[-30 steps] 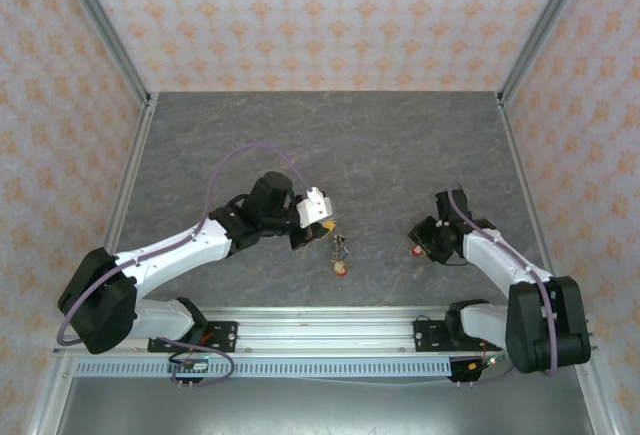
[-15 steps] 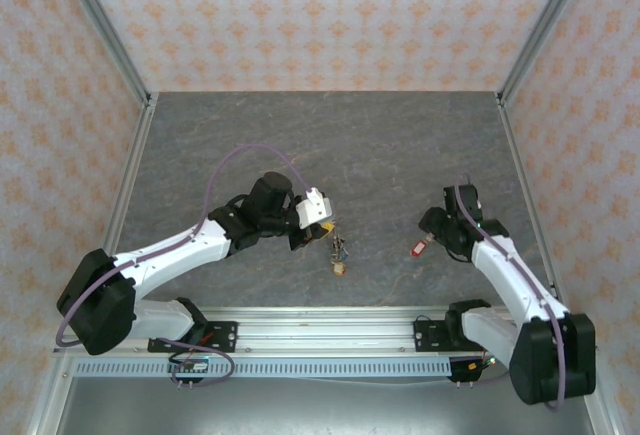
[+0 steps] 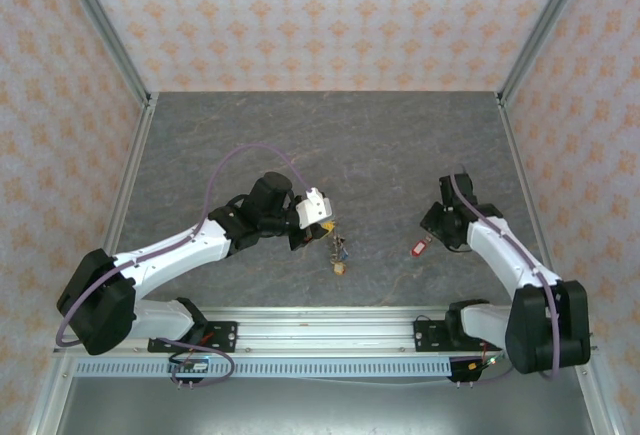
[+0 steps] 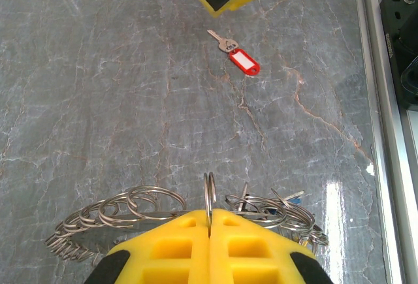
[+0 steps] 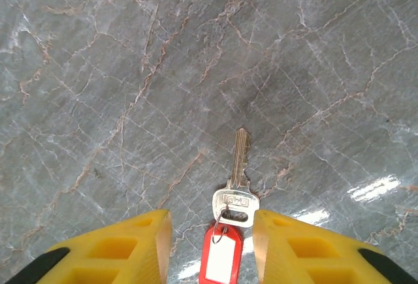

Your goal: Put the keys on the keyring

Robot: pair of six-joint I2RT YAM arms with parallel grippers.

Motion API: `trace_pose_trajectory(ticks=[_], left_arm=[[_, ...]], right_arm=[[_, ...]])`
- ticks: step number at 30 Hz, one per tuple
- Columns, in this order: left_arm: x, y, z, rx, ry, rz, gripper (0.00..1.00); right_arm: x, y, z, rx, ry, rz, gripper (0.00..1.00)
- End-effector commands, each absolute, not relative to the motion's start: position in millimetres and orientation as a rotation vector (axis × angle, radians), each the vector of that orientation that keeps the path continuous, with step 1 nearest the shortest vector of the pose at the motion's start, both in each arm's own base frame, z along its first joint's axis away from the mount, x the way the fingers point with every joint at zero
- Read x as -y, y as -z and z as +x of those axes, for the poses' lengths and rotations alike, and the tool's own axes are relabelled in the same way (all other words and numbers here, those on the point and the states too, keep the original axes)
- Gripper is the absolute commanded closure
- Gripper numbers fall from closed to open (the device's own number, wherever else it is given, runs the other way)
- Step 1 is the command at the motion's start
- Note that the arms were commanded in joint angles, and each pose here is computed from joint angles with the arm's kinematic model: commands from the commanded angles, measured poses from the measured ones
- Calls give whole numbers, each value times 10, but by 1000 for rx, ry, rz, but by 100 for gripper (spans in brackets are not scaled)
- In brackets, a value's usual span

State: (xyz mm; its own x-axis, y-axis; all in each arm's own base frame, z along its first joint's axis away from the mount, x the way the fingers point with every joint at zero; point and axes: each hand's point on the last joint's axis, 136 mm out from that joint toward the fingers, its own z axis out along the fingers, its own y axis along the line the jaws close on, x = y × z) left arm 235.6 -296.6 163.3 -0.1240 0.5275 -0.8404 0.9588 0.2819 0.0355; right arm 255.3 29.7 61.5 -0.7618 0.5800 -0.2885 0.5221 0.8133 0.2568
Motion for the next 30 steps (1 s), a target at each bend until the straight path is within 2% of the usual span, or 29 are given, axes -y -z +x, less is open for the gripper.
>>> trace_pose_trajectory(ticks=[1, 5, 10, 12, 21, 24, 28, 30], left_arm=[[3061, -1886, 2399, -1680, 703, 1345, 100], [3061, -1890, 2397, -1679, 708, 1344, 100], [3076, -1903, 2412, -1676, 712, 1337, 100], [3077, -1902, 2412, -1677, 710, 1339, 100], [3073, -1876, 2397, -1682, 714, 1347, 100], [3070, -1874, 2399, -1684, 713, 1345, 100], [3076, -1872, 2400, -1685, 714, 1348, 100], [3077, -1867, 2402, -1687, 714, 1348, 100]], right_arm=[[-312, -530, 2448, -2759, -173, 755, 63], [-479, -413, 2441, -2855, -257, 683, 67], [-397, -359, 2434, -2900, -140, 700, 68], [-376, -370, 2439, -2892, -121, 711, 77], [-405, -348, 2431, -2918, -134, 707, 77], [-427, -334, 2437, -2933, -146, 705, 84], [-418, -323, 2424, -2939, -134, 706, 83], [-409, -334, 2422, -2934, -131, 701, 86]])
